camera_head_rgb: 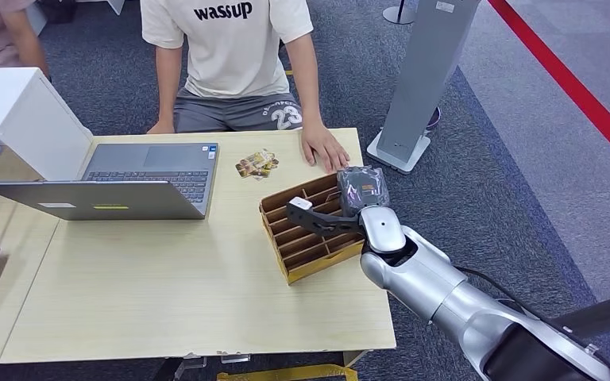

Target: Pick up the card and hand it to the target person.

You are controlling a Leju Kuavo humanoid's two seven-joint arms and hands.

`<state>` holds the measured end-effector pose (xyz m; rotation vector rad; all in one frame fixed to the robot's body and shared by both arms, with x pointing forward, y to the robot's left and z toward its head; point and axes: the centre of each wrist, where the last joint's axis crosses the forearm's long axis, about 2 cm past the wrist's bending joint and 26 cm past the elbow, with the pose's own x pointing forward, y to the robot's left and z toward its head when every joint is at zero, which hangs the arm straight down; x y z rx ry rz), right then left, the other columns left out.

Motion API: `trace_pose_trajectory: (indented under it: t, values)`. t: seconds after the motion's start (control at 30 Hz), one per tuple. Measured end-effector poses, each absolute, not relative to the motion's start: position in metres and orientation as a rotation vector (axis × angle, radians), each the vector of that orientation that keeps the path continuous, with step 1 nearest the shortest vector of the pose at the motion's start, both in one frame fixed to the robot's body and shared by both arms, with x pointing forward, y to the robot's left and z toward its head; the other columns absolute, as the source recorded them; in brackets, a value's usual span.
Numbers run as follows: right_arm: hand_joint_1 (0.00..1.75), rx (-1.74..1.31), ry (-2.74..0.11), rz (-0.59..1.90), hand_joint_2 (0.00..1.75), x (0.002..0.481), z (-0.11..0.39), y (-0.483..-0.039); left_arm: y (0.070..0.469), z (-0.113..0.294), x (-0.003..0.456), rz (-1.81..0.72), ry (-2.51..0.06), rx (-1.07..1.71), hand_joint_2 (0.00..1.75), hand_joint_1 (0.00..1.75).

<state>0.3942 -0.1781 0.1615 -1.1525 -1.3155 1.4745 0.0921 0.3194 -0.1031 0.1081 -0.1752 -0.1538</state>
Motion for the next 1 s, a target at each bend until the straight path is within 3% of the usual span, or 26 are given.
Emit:
trace_pose_trajectory:
  t: [0.23,0.37,1.0]
  values:
    - [1.55,-1.146,-1.315,1.474,1.75,0.394,0.161,-0.178,0.319,-0.103,0.092,-0.153,-0.174,0.108,0.00,0.00]
    - [1.57,-1.140,-1.312,1.471,1.75,0.394,0.161,-0.178,0.319,-0.103,0.091,-0.155,-0.175,0.098,1.75,0.00]
    - [1.57,-1.127,-1.326,1.389,1.75,0.395,0.176,-0.180,0.320,-0.105,0.082,-0.138,-0.155,0.086,1.75,0.00]
